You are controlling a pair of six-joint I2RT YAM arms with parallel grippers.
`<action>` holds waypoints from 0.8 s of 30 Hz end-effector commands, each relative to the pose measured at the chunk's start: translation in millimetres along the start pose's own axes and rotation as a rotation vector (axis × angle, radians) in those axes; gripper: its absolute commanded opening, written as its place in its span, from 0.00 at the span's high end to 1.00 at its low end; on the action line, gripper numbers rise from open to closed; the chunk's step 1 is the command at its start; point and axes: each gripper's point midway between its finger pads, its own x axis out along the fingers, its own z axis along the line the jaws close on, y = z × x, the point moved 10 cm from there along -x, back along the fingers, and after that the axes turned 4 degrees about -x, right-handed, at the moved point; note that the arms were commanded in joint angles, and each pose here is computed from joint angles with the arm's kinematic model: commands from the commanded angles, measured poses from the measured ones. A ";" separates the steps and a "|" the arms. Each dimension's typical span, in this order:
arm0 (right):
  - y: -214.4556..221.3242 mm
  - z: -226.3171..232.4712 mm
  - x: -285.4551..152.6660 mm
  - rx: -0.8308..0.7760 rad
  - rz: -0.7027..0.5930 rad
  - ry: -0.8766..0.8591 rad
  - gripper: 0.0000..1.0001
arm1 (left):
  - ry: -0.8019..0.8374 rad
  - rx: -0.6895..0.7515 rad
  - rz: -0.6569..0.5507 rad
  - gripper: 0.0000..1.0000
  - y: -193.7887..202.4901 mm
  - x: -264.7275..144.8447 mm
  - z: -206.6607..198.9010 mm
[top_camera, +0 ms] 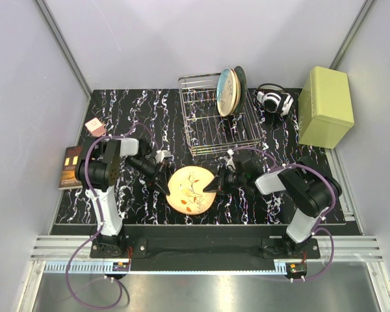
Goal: Load the plates into the dish rack
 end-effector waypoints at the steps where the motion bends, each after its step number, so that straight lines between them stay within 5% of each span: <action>1: -16.2 44.4 -3.9 -0.167 -0.060 -0.128 1.00 | 0.062 0.057 0.018 0.74 8.0 7.8 -21.3; 3: -9.0 44.8 -10.8 -0.218 0.022 -0.139 1.00 | 0.021 0.102 -0.017 0.52 8.1 -0.4 -24.0; 4: -12.9 53.4 -16.9 -0.255 0.031 -0.145 1.00 | -0.019 0.127 -0.044 0.33 7.1 -6.2 -23.7; 8: -13.9 65.4 -50.3 -0.316 0.149 -0.033 1.00 | -0.078 0.193 -0.255 0.09 2.6 -49.6 -26.8; 16: -51.8 162.3 -123.5 -0.707 0.009 -0.094 1.00 | -0.650 0.183 -0.823 0.01 3.6 -175.3 -63.1; 20: -95.9 206.7 -154.8 -0.874 -0.302 0.092 1.00 | -0.851 0.062 -1.026 0.01 18.3 -196.1 -75.1; 24: -156.8 243.6 -178.0 -0.936 -0.680 0.367 1.00 | -0.988 0.005 -1.092 0.01 25.8 -206.1 -75.7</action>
